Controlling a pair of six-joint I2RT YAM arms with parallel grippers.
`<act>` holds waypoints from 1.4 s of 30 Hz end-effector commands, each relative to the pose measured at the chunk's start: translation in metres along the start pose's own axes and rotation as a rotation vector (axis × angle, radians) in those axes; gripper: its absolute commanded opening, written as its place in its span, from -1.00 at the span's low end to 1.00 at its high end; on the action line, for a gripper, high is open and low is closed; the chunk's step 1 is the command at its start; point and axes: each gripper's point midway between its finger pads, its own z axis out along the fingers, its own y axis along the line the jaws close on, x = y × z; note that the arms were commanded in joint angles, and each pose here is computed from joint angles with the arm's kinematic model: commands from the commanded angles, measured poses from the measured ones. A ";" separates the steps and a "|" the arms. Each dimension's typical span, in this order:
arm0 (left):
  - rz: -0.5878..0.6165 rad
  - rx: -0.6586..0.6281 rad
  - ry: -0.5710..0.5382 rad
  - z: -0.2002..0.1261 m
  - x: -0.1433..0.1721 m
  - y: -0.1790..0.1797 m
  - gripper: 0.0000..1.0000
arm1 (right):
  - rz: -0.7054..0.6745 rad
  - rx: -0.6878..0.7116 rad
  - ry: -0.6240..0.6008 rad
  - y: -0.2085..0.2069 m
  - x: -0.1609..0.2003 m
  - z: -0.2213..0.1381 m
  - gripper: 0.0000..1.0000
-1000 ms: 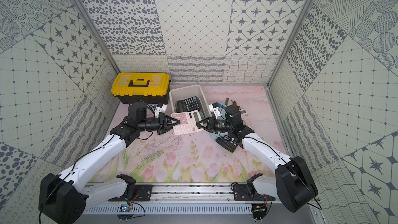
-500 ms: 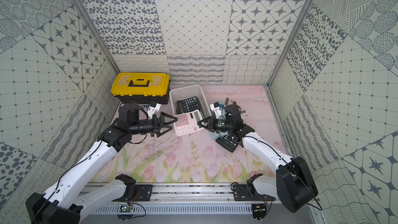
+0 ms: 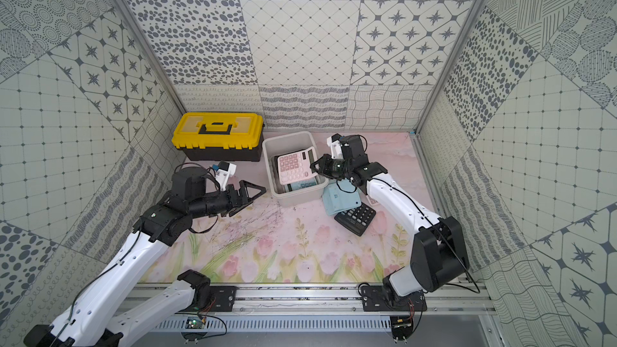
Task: Put the calculator in the storage box
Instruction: Pick up the calculator at the center of the board, then place the calculator in the storage box.
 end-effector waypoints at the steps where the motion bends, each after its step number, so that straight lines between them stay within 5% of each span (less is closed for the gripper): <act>1: 0.054 -0.093 -0.015 -0.003 0.000 0.017 0.99 | -0.077 0.061 -0.043 -0.004 -0.021 0.008 -1.00; 15: 0.022 -0.116 0.020 0.009 0.003 0.029 0.99 | -0.101 0.123 -0.012 -0.024 -0.054 0.073 -1.00; 39: -0.042 -0.111 0.090 0.025 0.010 0.036 0.99 | -0.022 0.088 0.073 -0.058 -0.058 0.165 -1.00; 42: -0.045 -0.108 0.095 0.027 0.010 0.036 0.99 | -0.011 0.093 0.076 -0.060 -0.057 0.166 -0.65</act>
